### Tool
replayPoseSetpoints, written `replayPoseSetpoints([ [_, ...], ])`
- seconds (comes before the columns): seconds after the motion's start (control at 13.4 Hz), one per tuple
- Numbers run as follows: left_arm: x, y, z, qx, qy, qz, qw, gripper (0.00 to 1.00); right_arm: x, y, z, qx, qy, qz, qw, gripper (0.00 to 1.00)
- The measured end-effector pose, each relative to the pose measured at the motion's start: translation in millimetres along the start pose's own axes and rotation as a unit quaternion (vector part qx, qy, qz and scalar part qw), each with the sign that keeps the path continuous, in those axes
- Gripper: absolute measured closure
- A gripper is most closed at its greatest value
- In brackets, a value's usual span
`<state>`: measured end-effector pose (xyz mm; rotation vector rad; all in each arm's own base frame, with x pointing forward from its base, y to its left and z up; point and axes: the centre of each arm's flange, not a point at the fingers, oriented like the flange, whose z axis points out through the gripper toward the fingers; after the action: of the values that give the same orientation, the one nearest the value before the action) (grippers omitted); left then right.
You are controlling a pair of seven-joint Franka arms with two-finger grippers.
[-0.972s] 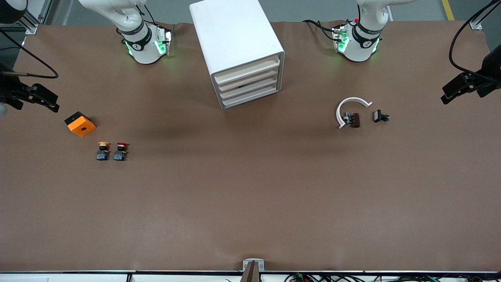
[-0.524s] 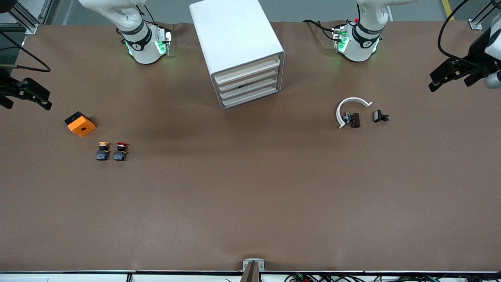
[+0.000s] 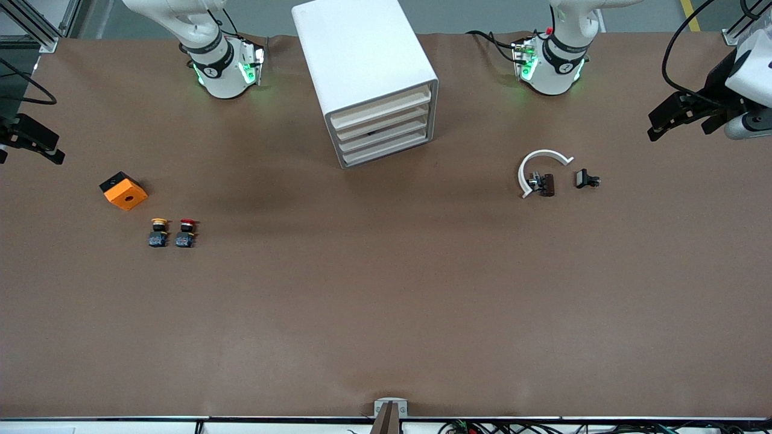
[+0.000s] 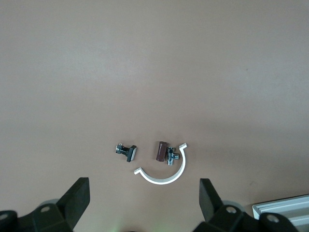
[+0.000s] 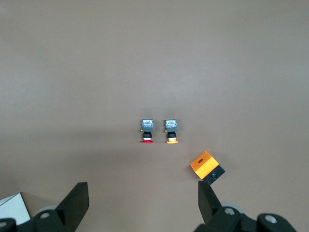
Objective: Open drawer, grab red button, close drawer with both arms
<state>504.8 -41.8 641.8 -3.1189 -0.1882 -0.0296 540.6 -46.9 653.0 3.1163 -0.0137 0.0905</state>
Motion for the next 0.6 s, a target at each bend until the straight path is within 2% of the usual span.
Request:
replayPoseSetpoints([
  [0.37, -3.8, -1.0, 2.3, 0.003, -0.017, 0.0, 1.0, 0.0, 2.7, -5.1, 2.6, 0.001, -0.003, -0.005, 1.0, 0.0],
  [0.6, -4.8, 4.0, 6.7, 0.004, -0.016, 0.004, 1.0, 0.0, 4.6, -9.8, 5.0, 0.001, -0.005, -0.009, 1.0, 0.0],
])
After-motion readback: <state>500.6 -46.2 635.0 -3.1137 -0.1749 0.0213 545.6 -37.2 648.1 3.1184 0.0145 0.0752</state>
